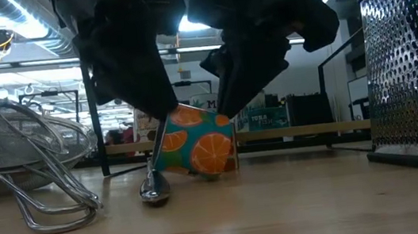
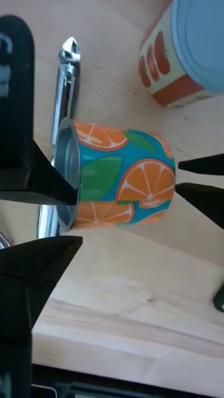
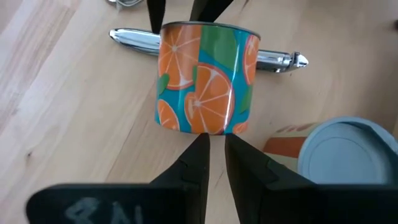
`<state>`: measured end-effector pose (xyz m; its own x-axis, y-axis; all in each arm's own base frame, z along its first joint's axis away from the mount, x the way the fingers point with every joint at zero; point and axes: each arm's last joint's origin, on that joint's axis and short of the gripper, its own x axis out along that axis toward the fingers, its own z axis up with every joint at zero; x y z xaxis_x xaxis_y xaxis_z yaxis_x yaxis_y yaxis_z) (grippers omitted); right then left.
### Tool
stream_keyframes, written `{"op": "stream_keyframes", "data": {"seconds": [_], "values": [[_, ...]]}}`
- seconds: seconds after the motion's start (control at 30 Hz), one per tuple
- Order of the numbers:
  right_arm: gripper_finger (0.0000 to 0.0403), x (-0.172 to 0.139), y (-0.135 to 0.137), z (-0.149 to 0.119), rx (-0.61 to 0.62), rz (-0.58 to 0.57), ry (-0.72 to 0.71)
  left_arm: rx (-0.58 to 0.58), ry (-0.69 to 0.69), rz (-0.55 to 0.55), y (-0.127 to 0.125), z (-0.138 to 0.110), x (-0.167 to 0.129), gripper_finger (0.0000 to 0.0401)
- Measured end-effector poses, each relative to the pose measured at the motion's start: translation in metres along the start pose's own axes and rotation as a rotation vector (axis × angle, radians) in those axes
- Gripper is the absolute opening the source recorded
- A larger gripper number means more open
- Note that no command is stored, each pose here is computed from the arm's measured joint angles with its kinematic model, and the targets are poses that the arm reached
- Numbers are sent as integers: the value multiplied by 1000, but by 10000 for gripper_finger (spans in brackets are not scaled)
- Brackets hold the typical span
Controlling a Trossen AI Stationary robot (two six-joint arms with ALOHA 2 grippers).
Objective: Pick and place cans onto a shelf
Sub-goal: Put the green can on the shelf
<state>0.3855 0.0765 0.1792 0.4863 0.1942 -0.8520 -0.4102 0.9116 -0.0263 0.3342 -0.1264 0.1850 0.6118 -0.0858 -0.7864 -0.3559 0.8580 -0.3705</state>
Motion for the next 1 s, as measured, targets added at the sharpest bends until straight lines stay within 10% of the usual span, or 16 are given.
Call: {"op": "stream_keyframes", "data": {"seconds": [1.0], "values": [[56, 2, 0, -4, 5, 14, 36, -33, -137, -18, -1, 14, 0, 82]]}}
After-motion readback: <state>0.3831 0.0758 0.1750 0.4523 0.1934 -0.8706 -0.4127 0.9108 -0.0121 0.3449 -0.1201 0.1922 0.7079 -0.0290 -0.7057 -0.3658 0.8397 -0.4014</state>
